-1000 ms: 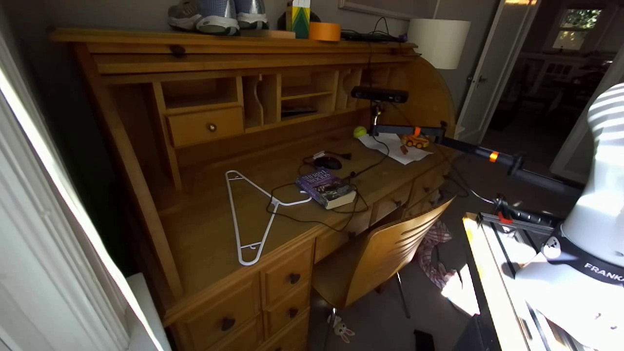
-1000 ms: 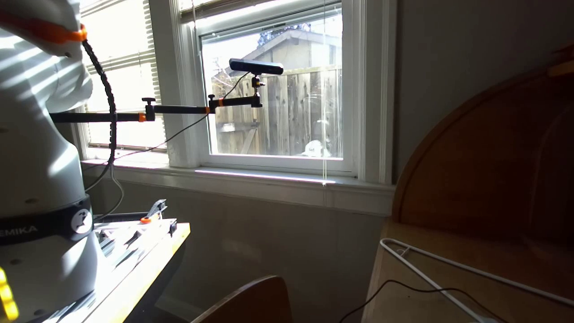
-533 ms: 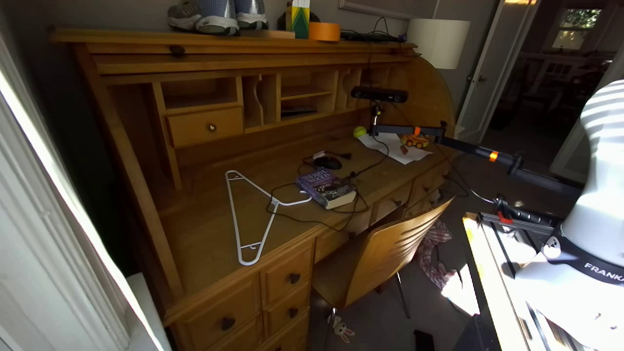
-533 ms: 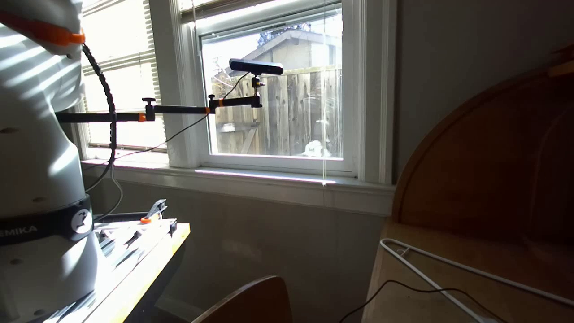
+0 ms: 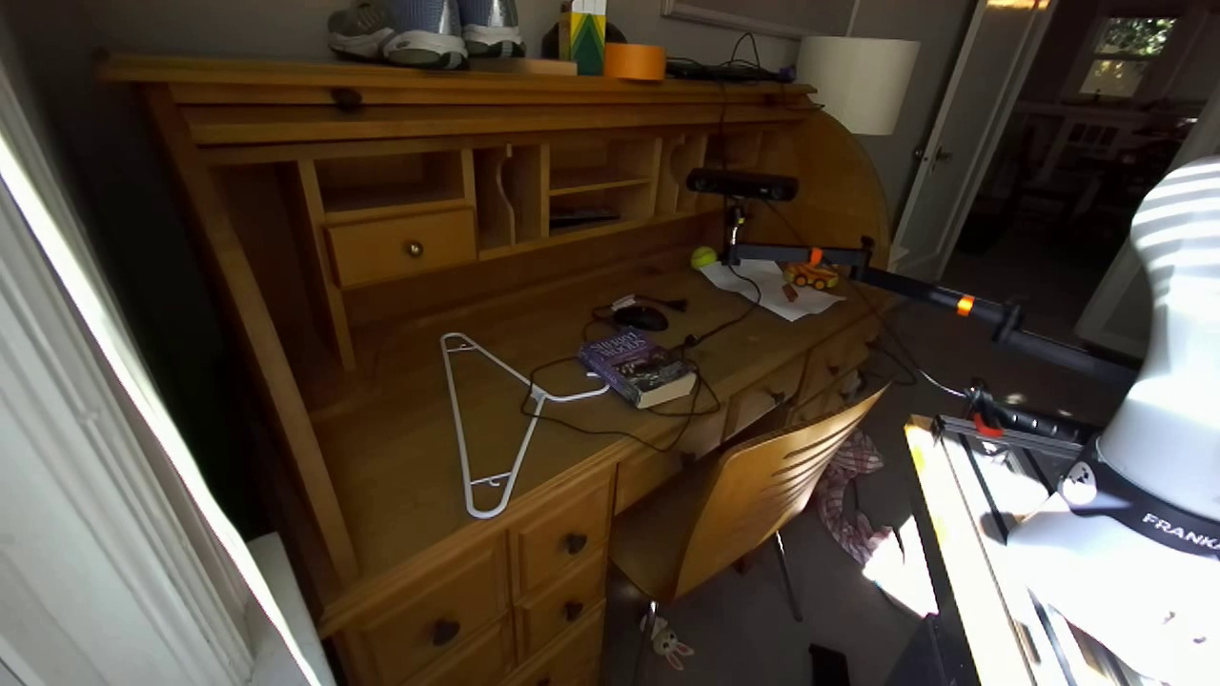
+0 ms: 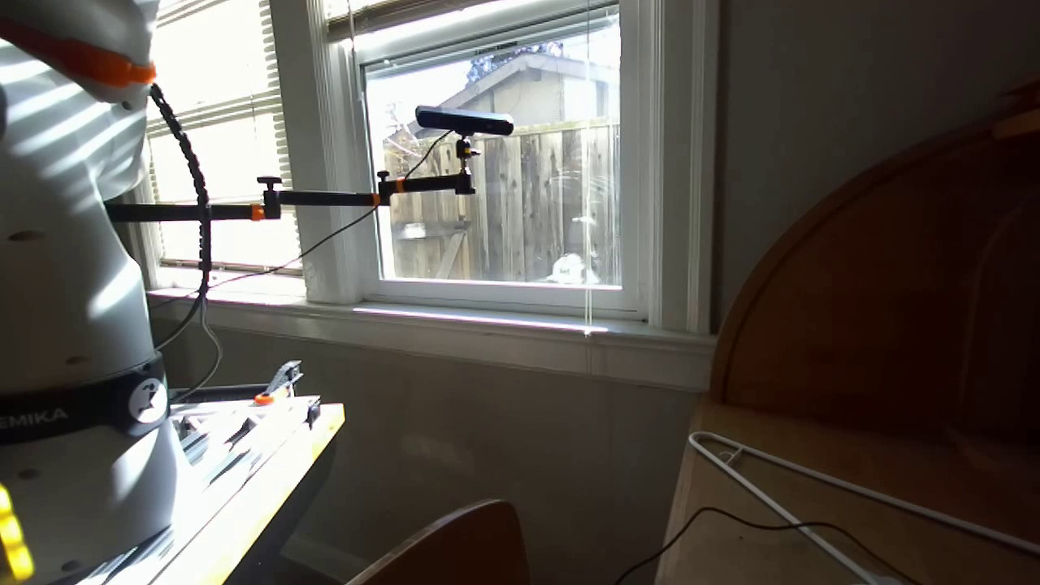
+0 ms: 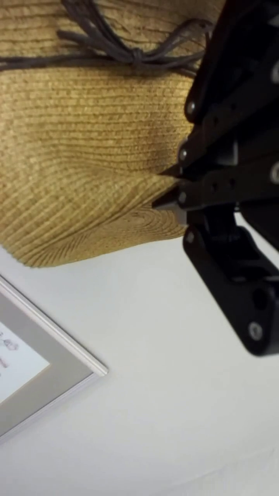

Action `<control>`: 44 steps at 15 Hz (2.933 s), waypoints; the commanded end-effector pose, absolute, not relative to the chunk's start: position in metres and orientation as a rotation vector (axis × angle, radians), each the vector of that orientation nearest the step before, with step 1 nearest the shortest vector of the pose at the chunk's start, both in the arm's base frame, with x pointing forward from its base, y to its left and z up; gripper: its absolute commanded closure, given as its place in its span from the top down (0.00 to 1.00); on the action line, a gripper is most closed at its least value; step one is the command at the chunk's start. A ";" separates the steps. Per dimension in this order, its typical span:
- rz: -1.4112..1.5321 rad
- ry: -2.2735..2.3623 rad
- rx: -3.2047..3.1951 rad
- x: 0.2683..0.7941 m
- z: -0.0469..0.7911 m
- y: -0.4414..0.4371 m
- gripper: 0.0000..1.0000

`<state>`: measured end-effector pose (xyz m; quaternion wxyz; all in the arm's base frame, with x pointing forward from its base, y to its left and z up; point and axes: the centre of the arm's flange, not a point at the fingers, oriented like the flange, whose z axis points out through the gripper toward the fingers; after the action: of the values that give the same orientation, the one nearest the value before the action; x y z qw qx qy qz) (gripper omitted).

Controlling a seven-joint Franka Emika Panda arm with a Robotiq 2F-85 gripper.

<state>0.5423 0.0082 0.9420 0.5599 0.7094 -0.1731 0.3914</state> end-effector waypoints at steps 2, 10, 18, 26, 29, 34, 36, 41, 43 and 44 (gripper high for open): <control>0.846 -0.475 1.589 0.561 0.968 -0.010 0.02; 0.845 -0.448 1.614 0.548 0.937 -0.020 0.07; 0.752 -0.526 1.534 0.585 0.943 -0.072 0.02; 0.777 -0.466 1.465 0.609 0.950 -0.123 0.02; 0.798 -0.383 1.451 0.619 0.954 -0.138 0.02; 0.813 -0.237 1.516 0.618 0.961 -0.157 0.02; 0.830 -0.186 1.544 0.617 0.961 -0.160 0.02; 0.853 -0.103 1.615 0.621 0.968 -0.177 0.02; 0.851 -0.084 1.642 0.622 0.969 -0.185 0.02; 0.849 -0.077 1.650 0.622 0.969 -0.188 0.02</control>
<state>0.5823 -0.1705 0.9212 0.6051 0.7078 -0.0522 0.3609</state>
